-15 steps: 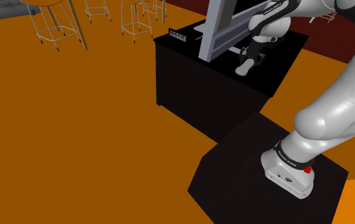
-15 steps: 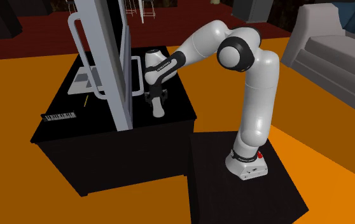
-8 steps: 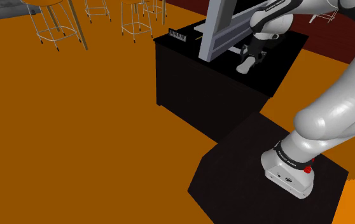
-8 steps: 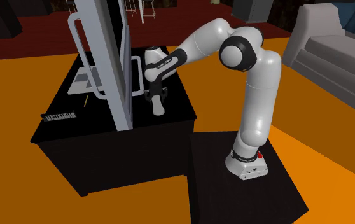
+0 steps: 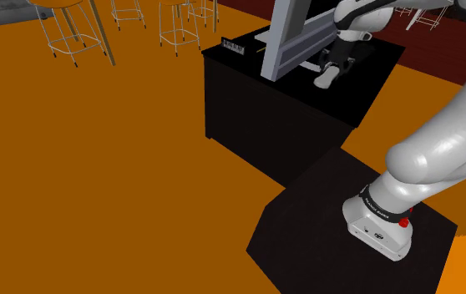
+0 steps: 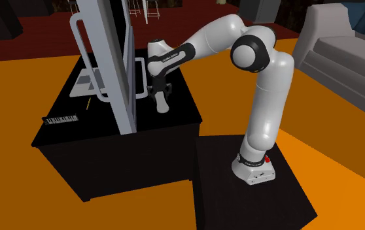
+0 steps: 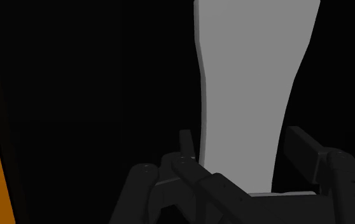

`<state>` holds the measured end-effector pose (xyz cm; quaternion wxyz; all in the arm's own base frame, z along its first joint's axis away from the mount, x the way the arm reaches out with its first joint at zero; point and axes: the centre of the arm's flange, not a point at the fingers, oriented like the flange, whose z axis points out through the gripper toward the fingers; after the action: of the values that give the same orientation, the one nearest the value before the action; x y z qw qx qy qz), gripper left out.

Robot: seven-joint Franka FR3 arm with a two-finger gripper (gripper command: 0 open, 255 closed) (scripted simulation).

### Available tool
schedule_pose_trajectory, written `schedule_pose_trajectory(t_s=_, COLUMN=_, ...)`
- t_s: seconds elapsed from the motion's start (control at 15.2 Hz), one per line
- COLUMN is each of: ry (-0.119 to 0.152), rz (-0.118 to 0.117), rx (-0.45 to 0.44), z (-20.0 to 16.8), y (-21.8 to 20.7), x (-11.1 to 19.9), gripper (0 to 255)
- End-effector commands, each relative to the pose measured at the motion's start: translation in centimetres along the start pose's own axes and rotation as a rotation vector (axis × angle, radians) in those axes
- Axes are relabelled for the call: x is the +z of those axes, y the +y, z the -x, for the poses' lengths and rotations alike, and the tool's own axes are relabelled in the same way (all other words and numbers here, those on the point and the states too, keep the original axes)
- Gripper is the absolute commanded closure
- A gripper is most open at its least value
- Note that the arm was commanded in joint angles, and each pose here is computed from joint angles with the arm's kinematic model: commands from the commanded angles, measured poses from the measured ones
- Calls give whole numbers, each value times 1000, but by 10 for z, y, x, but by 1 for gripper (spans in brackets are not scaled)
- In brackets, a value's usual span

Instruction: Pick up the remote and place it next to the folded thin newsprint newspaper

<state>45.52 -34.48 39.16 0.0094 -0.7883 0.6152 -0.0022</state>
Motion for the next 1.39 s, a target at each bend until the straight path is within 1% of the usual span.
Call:
schedule_pose_trajectory(t_s=0.0, ry=0, rz=0, rx=0, z=0, y=0, x=-11, gripper=255)
schedule_pose_trajectory(t_s=0.46, ry=0, rz=0, rx=0, z=1, y=-1, x=-46, gripper=255)
schedule_pose_trajectory(t_s=1.32, ry=0, rz=0, rx=0, z=-156, y=70, x=-50, gripper=255)
